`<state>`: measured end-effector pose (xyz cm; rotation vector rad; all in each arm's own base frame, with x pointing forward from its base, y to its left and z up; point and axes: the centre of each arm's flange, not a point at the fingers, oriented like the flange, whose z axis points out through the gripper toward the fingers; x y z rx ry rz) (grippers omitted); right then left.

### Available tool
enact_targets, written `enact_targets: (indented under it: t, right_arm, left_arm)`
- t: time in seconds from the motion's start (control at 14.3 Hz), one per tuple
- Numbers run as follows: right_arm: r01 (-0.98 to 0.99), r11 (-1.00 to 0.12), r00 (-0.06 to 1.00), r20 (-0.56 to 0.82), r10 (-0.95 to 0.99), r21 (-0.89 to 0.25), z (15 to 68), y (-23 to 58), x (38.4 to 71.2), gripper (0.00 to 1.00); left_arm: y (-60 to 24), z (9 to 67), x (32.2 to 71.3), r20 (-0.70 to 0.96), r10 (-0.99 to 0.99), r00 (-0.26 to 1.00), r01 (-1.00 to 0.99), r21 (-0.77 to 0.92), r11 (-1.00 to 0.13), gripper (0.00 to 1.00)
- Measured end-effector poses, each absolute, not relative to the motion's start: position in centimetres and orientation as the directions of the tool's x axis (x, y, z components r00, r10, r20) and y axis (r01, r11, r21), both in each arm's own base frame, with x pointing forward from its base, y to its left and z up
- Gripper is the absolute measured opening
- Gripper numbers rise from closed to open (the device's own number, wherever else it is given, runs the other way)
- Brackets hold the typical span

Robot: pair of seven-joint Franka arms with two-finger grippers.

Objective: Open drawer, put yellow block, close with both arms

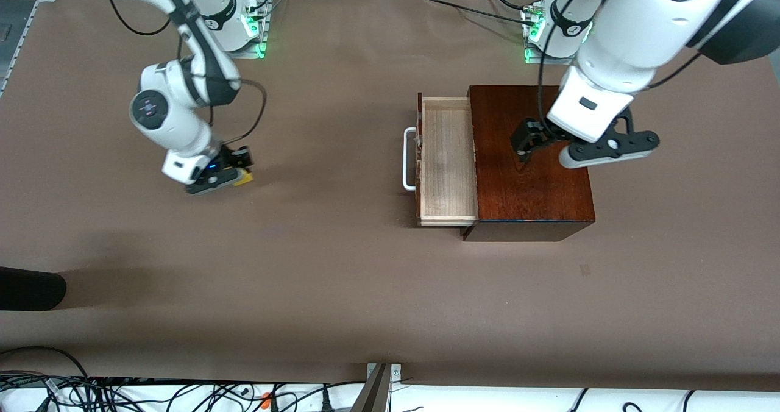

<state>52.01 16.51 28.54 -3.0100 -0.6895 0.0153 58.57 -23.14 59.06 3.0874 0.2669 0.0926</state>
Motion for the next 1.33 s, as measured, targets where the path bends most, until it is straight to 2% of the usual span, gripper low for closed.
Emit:
enact_targets:
  t: [0.21,0.42,0.63,0.84,1.12,1.33]
  right_arm:
    - [0.635,-0.771,0.772,0.066,0.633,-0.038,35.0,26.8,51.5,0.55]
    - [0.815,-0.578,0.571,0.114,0.813,0.045,39.8,37.8,48.6,0.55]
    - [0.903,-0.423,0.416,0.092,0.905,0.077,43.1,47.4,46.0,0.55]
    - [0.94,-0.326,0.318,0.087,0.944,0.097,43.9,54.1,45.4,0.55]
    - [0.982,-0.149,0.139,0.088,0.986,0.116,41.9,58.9,44.5,0.55]
    - [0.989,-0.094,0.082,0.103,0.991,0.114,41.7,60.7,44.2,0.55]
  left_arm:
    - [-18.6,59.8,59.5,0.025,0.12,0.992,0.118,0.084,-0.989,1.0]
    - [-11.8,62.2,59.1,0.015,0.052,0.999,0.051,0.085,-0.995,1.0]
    - [-7.2,64.9,57.5,0.024,0.015,1.0,0.014,0.043,-0.999,1.0]
    - [-4.6,66.0,56.4,0.023,-0.007,1.0,-0.007,0.015,-1.0,1.0]
    - [-3.7,66.1,56.0,0.021,-0.025,0.999,-0.026,0.008,-1.0,1.0]
    - [-3.7,66.0,56.0,0.02,-0.05,0.999,-0.05,0.008,-0.999,1.0]
